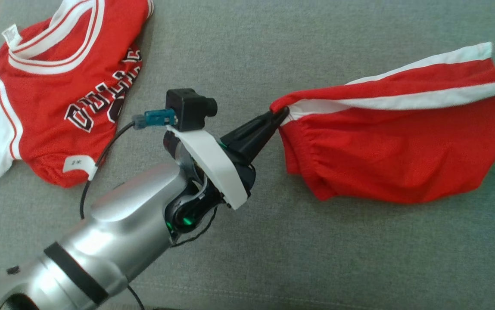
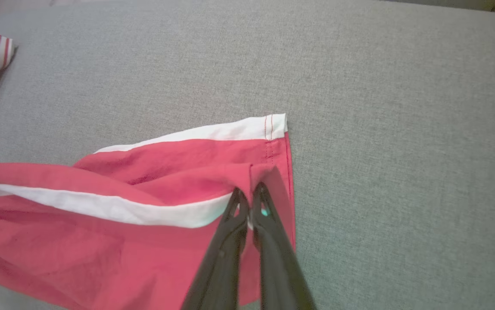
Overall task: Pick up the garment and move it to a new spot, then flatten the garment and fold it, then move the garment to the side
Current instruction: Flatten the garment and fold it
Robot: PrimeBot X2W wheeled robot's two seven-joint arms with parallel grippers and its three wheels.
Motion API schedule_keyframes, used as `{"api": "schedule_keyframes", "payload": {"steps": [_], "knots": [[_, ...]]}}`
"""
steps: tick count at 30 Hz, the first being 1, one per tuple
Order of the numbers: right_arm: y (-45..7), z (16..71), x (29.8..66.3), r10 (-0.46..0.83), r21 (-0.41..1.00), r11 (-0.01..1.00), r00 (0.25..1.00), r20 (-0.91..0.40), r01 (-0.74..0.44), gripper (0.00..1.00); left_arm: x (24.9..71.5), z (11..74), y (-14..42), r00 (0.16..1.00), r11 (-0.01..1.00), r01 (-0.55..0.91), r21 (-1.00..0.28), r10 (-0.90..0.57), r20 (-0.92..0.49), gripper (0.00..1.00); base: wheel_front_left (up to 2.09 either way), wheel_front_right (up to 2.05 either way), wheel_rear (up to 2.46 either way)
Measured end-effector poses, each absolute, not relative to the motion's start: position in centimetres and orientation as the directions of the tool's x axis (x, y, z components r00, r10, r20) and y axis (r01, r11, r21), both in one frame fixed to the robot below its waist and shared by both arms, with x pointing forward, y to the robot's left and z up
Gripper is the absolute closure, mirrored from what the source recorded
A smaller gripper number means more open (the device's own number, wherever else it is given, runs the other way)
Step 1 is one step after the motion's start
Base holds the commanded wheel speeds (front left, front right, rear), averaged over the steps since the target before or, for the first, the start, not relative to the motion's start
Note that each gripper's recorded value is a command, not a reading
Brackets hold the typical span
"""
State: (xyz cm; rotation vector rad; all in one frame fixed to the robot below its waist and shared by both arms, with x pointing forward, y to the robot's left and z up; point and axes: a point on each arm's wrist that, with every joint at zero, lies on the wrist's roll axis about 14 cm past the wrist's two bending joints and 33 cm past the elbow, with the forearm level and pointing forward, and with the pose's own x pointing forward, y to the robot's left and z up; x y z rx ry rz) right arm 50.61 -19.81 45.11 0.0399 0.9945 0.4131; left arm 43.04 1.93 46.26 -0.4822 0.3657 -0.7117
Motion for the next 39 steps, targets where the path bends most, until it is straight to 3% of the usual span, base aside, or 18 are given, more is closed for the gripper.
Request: {"api": "schedule_keyframes", "payload": {"steps": [5, 6, 7, 8, 9, 10, 15, 20, 24, 26, 32, 39], "knots": [[-19.3, 43.7, 52.1, 0.349, 0.217, 0.924, 0.456, -0.819, -0.316, 1.0, 43.8, 44.5, 2.9, 0.711, 0.686, 0.504, -0.525, -0.675, -0.2, 1.0, 0.0, 0.0, 0.0], [-19.1, 43.4, 52.3, 0.347, 0.213, 0.923, 0.454, -0.821, -0.32, 0.95, 43.9, 44.2, 3.0, 0.711, 0.692, 0.502, -0.519, -0.672, -0.207, 1.0, 0.0, 0.0, 0.0], [-18.8, 43.3, 52.6, 0.351, 0.213, 0.921, 0.453, -0.819, -0.327, 0.54, 44.0, 44.1, 3.1, 0.713, 0.696, 0.499, -0.517, -0.668, -0.211, 1.0, 0.0, 0.0, 0.0], [-18.5, 43.1, 52.8, 0.355, 0.213, 0.918, 0.454, -0.817, -0.334, 0.22, 44.2, 43.9, 3.2, 0.716, 0.698, 0.492, -0.52, -0.664, -0.215, 0.84, 0.0, 0.0, 0.0], [-18.2, 43.1, 53.0, 0.36, 0.213, 0.915, 0.457, -0.813, -0.342, 0.0, 44.2, 43.7, 3.3, 0.717, 0.699, 0.488, -0.522, -0.662, -0.218, 0.39, 0.0, 0.0, 0.0], [-17.9, 43.0, 53.2, 0.365, 0.213, 0.913, 0.466, -0.806, -0.347, 0.0, 44.2, 43.5, 3.2, 0.716, 0.7, 0.485, -0.524, -0.662, -0.222, 0.0, 0.0, 0.0, 0.0], [-17.3, 43.4, 53.6, 0.394, 0.238, 0.907, 0.505, -0.768, -0.346, 0.0, 44.0, 43.2, 3.1, 0.714, 0.7, 0.473, -0.534, -0.66, -0.233, 0.0, 0.0, 0.0, 0.0], [-16.8, 46.8, 54.1, 0.437, 0.256, 0.898, 0.654, -0.617, -0.359, 0.0, 43.8, 43.9, 3.7, 0.727, 0.726, 0.5, -0.472, -0.648, -0.227, 0.0, 0.0, 0.0, 0.0], [-16.3, 47.9, 52.1, 0.454, 0.248, 0.891, 0.736, -0.501, -0.381, 0.0, 44.3, 45.5, 6.1, 0.817, 0.811, 0.46, -0.362, -0.546, -0.185, 0.0, 0.0, 0.0, 0.0], [-16.3, 47.1, 50.3, 0.449, 0.259, 0.894, 0.751, -0.484, -0.367, 0.0, 43.6, 45.8, 7.3, 0.862, 0.859, 0.412, -0.304, -0.475, -0.175, 0.0, 0.0, 0.0, 0.0], [-16.4, 44.3, 45.5, 0.408, 0.299, 0.909, 0.771, -0.489, -0.29, 0.0, 39.0, 46.9, 9.2, 0.943, 0.915, 0.265, -0.304, -0.312, -0.117, 0.0, 0.0, 0.0, 0.0], [-17.7, 40.8, 45.0, 0.286, 0.264, 0.951, 0.787, -0.546, -0.162, 0.0, 34.4, 48.6, 10.1, 0.984, 0.934, 0.149, -0.324, -0.174, -0.047, 0.0, 0.0, 0.0, 0.0]]}}
